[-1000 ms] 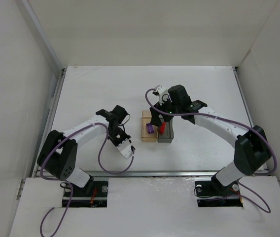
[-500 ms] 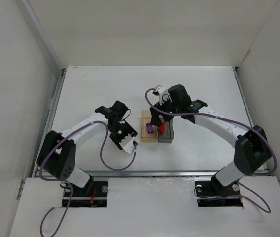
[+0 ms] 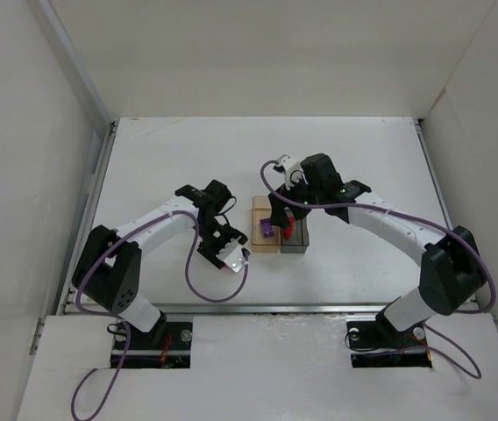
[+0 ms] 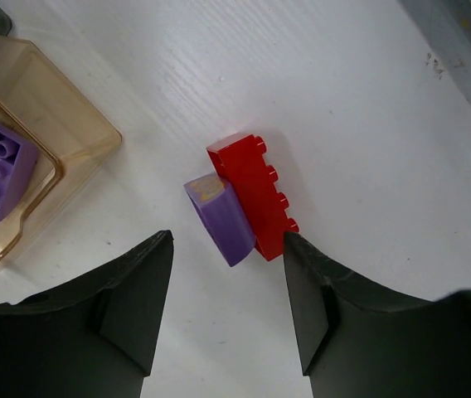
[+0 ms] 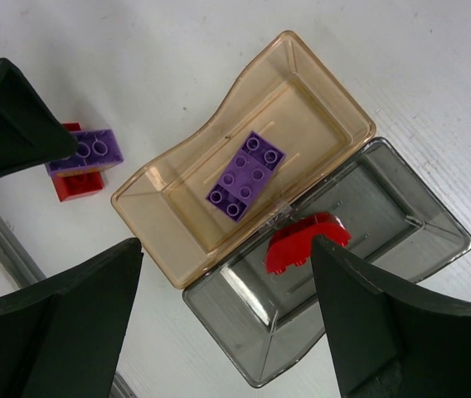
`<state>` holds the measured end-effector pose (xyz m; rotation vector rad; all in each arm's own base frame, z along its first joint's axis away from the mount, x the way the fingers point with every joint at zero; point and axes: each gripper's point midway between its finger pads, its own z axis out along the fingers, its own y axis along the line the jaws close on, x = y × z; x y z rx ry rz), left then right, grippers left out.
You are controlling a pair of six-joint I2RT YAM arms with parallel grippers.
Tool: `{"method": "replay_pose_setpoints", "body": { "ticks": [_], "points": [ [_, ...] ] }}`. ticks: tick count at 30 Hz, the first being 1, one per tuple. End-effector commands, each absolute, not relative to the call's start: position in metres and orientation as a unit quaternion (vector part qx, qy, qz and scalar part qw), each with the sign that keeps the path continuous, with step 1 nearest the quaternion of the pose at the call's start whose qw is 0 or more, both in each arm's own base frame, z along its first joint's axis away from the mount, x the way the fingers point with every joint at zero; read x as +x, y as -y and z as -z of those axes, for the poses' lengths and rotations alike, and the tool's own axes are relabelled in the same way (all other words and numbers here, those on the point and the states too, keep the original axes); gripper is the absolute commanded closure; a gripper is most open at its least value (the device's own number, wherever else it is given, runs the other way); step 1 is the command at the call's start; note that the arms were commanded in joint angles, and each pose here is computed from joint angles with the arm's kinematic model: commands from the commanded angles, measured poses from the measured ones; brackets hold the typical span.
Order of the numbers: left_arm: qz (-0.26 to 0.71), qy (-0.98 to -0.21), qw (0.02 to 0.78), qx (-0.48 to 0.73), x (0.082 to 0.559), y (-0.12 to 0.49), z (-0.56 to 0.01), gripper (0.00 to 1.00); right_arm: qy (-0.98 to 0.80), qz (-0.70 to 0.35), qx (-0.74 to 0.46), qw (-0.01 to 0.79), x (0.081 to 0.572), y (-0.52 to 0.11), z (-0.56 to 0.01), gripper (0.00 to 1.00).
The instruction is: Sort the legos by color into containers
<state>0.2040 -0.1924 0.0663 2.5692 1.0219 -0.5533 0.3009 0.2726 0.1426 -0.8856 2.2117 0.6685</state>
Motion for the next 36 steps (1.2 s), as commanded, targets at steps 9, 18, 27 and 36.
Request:
{"method": "replay_pose_setpoints", "body": {
  "ticks": [9, 18, 27, 36],
  "points": [
    [0.235, -0.411, 0.176, 0.863, 0.185, 0.21, -0.081, 0.61, -0.831, -0.273, -0.33, 0.354, 0.299, -0.275, -0.162, 0.14],
    [0.219, -0.429, 0.173, 0.859, 0.19, 0.207, -0.072, 0.71, -0.831, -0.273, -0.33, 0.354, 0.297, -0.273, -0.162, 0.14],
    [0.206, -0.443, 0.154, 0.859, 0.188, 0.199, -0.055, 0.71, -0.831, -0.273, -0.33, 0.354, 0.297, -0.273, -0.162, 0.14],
    [0.205, -0.452, 0.157, 0.854, 0.188, 0.198, -0.056, 1.0, -0.833, -0.269, -0.328, 0.356, 0.298, -0.272, -0.161, 0.14]
  ]
}}
